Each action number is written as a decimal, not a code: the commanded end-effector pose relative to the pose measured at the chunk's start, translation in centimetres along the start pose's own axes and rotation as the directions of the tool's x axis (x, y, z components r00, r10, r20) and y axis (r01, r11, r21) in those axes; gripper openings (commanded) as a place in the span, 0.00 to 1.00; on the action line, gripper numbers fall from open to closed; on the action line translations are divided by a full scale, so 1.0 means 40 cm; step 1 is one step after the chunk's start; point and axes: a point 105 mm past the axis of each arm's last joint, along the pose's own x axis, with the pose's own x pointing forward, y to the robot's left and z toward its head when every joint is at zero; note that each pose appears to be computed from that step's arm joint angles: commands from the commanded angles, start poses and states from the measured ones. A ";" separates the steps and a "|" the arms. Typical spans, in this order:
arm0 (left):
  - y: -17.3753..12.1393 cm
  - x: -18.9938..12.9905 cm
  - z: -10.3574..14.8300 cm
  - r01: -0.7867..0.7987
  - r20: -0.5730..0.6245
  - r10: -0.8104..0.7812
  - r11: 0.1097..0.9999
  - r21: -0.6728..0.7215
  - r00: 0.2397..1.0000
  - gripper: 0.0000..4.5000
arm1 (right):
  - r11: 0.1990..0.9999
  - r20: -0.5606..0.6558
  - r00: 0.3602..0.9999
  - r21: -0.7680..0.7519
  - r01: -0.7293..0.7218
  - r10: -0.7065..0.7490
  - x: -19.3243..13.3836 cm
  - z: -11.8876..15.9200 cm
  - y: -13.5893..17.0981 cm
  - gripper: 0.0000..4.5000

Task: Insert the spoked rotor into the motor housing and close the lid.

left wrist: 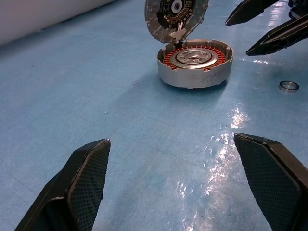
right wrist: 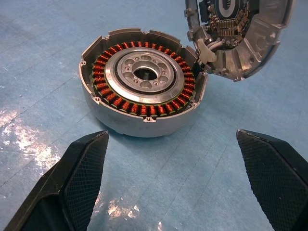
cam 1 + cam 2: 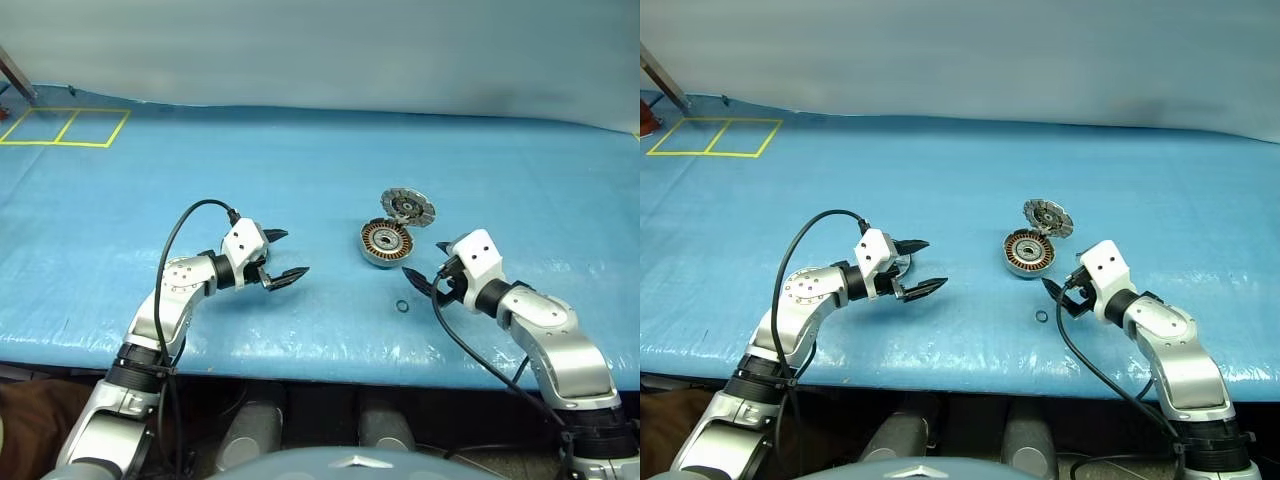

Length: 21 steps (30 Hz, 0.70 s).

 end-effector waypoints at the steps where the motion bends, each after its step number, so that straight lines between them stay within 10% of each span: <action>1: 0.011 -0.004 0.021 -0.015 0.032 0.014 0.999 0.030 0.999 1.00 | 0.999 0.042 0.999 -0.038 -0.011 0.013 -0.007 0.037 0.007 1.00; 21: 0.018 -0.003 0.028 -0.022 0.042 0.021 0.999 0.025 0.999 1.00 | 0.997 0.034 0.999 -0.075 -0.031 0.033 -0.004 0.043 0.019 1.00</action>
